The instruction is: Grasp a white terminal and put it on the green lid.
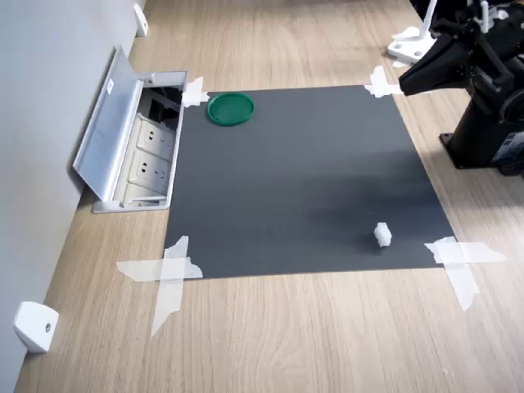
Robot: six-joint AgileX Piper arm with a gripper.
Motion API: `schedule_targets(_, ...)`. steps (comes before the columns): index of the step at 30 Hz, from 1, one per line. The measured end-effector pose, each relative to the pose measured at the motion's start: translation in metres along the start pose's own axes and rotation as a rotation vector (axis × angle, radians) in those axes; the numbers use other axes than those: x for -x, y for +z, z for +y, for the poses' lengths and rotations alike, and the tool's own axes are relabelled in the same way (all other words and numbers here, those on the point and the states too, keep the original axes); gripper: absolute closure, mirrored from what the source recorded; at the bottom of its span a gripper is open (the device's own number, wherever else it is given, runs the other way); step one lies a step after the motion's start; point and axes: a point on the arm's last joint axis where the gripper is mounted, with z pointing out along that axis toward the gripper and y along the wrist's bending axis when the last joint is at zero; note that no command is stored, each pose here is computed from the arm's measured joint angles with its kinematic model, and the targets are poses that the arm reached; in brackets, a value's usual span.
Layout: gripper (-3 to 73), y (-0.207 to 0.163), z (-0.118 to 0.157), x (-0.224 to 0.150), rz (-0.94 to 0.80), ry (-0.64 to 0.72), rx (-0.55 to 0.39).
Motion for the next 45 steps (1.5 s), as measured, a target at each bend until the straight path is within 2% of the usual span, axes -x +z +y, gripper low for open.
schedule_targets(33, 70.4, 0.000, 0.000, 0.001, 0.000, 0.000, 0.000)
schedule_targets(38, 70.4, 0.007, 0.000, 0.020, 0.062, 0.004, -0.003)
schedule_targets(45, 70.4, 0.027, 0.001, 0.063, 0.150, -0.031, -0.001)
